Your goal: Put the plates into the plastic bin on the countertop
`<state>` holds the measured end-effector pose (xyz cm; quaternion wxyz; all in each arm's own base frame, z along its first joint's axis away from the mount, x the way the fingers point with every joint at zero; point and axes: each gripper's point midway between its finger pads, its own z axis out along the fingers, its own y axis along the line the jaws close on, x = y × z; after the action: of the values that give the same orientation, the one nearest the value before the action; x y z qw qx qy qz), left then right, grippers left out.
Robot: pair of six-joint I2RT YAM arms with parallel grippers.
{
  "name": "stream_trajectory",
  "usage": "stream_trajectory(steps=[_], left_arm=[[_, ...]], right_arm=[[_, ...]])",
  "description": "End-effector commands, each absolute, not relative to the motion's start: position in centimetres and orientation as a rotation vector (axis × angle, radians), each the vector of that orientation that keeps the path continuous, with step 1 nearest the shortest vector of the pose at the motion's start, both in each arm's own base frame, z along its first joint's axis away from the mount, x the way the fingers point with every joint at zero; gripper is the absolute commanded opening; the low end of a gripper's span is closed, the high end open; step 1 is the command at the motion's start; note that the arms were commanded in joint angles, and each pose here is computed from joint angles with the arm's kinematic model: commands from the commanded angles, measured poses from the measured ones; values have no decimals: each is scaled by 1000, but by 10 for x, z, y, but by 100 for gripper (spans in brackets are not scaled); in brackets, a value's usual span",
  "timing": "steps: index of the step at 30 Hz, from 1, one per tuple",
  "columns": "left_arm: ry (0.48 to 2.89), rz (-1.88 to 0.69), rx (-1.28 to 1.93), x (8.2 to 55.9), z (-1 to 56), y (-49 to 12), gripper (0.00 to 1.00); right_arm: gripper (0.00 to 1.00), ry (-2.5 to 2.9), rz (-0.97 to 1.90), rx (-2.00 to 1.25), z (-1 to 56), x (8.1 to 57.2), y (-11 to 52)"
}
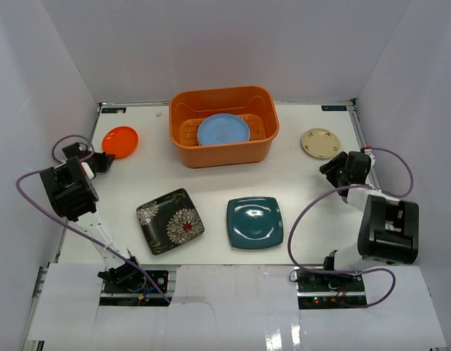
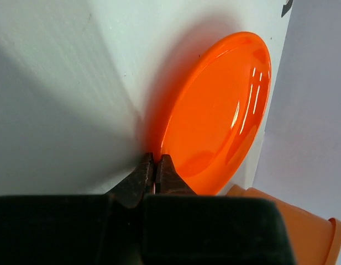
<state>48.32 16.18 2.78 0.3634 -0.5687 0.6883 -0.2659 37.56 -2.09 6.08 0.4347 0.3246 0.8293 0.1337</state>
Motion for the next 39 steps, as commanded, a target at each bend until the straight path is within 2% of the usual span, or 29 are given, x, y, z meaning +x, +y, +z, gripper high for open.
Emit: stream_trajectory(steps=[1,5,6,12,15,17,18,19,22,25,26,27,28,29,30,32,33,35,37,39], left_arm=[[1784,-708,-1434,484,26,158,0],[1670,-854,-1283,488,89,141,0],[1612,-886,-1198,489,129,135,0],[1517,-998,-977,460,229,77,0],[1521,-983,-831,450,277,44,0],[1566,-1009,-733,452,298,11,0],[1595,-1026,-715,454,300,-3,0],[1631,-1028,-684,459,297,-16,0],[1715,-1052,-569,468,307,-72,0],[1774,-1061,-481,482,313,-121,0],[1863,-1043,-465,489,290,-139,0],[1897,-1034,-452,494,285,-147,0],[1874,-1040,-404,503,308,-157,0],[1910,-1045,-372,506,306,-174,0],[2025,-1018,-374,512,272,-183,0],[2065,-995,-325,520,281,-203,0],[2116,-957,-314,529,259,-207,0],[2108,-892,-301,543,265,-211,0],[2177,-801,-312,554,235,-207,0],[2201,-747,-301,559,234,-206,0]], right_arm=[[62,1955,429,891,66,409,-34],[63,1891,548,964,56,432,-38],[63,1902,564,1011,43,436,-38],[63,1838,658,1112,27,472,-41],[58,1824,693,1176,16,484,-43],[44,1811,711,1218,11,490,-44],[29,1809,717,1228,9,490,-43],[21,1796,731,1243,10,492,-43],[8,1759,745,1216,20,492,-43],[8,1709,763,1146,51,490,-43],[8,1690,766,1116,64,489,-44],[8,1645,782,1062,91,487,-42],[8,1626,791,1029,104,484,-42],[8,1606,797,992,120,482,-41],[8,1567,796,918,151,476,-39],[8,1515,804,809,198,465,-33],[8,1519,793,762,210,460,-29],[8,1527,785,724,224,448,-22],[8,1523,750,663,247,431,-14],[8,1501,736,598,274,418,-7]])
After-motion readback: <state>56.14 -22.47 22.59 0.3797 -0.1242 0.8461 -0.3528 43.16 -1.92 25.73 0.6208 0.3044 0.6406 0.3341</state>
